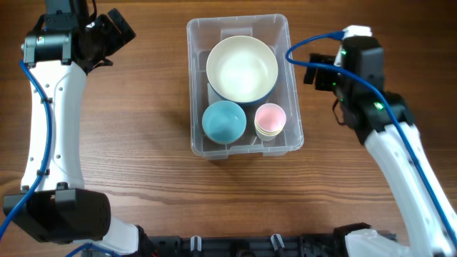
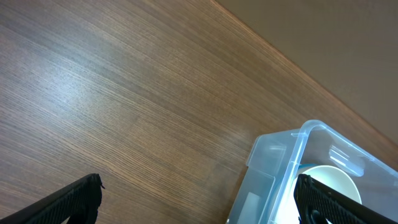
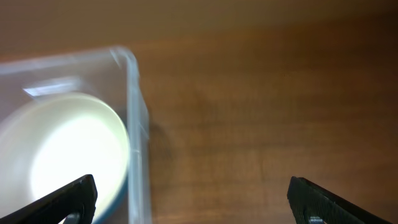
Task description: Pack container
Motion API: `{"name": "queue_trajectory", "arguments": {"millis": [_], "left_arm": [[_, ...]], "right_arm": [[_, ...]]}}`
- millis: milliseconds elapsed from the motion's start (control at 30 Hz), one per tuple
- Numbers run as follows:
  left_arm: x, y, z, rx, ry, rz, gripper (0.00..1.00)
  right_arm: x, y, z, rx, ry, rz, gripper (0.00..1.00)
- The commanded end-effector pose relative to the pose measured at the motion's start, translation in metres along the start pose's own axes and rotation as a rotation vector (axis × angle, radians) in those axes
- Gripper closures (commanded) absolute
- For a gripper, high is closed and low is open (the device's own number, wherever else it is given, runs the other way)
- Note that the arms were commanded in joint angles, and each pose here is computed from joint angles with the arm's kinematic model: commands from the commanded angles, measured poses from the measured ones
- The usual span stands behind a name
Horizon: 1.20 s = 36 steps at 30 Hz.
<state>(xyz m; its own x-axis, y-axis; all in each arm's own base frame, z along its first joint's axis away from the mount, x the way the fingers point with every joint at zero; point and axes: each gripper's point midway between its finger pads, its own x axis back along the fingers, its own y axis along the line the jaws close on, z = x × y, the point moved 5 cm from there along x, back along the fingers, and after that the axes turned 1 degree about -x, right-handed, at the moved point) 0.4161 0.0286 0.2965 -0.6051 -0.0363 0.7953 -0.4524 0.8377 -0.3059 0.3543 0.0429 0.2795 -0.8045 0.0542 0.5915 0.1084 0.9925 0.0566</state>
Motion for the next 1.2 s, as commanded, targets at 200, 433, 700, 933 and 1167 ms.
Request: {"name": "queue_trajectory", "arguments": {"millis": [200, 433, 700, 933, 1167], "left_arm": [[0.012, -0.002, -0.005, 0.013, -0.024, 0.024, 0.0], [0.012, -0.002, -0.005, 0.013, -0.024, 0.024, 0.0], [0.012, -0.002, -0.005, 0.013, -0.024, 0.024, 0.0], [0.012, -0.002, -0.005, 0.013, -0.024, 0.024, 0.0], [0.012, -0.002, -0.005, 0.013, -0.024, 0.024, 0.0]], "right_arm": [[0.184, -0.033, -0.042, -0.112, -0.487, -0.089, 0.0], [0.303, -0.069, 0.003, -0.169, -0.739, -0.147, 0.0], [0.329, -0.094, 0.082, -0.177, -0.714, -0.096, 0.0], [0.254, -0.092, 0.1, -0.274, -0.635, -0.013, 0.0], [0.173, -0.076, 0.099, -0.271, -0.778, -0.131, 0.0]]}}
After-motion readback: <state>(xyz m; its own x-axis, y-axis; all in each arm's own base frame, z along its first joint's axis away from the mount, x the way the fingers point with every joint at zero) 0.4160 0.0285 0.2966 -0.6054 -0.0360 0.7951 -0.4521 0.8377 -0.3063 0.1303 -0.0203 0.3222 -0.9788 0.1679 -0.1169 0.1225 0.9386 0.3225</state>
